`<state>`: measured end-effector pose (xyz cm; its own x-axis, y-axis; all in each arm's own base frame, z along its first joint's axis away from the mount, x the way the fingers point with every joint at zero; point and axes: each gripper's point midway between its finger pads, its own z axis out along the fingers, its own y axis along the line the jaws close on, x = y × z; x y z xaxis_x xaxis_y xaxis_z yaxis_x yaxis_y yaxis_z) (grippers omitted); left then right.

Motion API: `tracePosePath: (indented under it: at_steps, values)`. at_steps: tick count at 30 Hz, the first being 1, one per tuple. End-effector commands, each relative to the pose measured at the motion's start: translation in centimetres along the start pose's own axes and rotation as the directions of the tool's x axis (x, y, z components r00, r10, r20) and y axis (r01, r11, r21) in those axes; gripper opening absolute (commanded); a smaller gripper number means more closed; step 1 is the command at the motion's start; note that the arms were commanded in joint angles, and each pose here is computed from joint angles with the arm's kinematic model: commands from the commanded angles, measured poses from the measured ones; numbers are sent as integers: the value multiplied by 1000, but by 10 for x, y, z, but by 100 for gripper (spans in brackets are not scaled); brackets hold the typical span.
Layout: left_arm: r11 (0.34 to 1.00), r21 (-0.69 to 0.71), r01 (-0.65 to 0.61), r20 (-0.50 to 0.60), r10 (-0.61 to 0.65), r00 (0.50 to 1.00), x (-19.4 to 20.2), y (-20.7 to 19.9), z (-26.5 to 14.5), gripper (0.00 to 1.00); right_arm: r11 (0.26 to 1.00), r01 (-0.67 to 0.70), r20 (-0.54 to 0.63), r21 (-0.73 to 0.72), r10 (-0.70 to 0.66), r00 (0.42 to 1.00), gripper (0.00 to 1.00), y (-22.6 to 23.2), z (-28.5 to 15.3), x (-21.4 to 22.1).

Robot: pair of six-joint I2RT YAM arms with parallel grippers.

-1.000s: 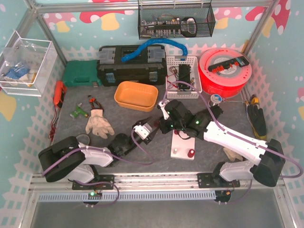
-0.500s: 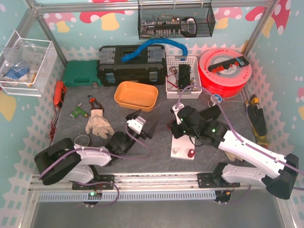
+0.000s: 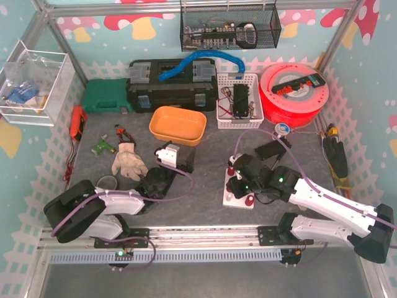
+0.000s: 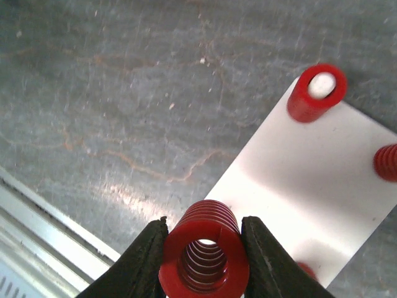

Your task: Install the large spring

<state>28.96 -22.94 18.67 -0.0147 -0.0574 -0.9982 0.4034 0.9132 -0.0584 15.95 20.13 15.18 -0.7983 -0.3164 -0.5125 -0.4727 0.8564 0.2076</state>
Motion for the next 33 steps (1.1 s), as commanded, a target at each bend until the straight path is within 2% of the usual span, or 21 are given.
tracePosePath:
  at_steps: [1,19,33]
  values:
    - [998,-47,38,-1,-38,999,-2,8,4,99,999,-21,-33,38,22,999,0,2,-3,17]
    - [997,-64,38,18,-37,999,-9,13,0,99,997,-36,-12,70,36,999,0,2,6,27]
    - [997,-64,30,26,-29,999,-12,13,-1,99,999,-31,-14,35,31,999,0,9,20,30]
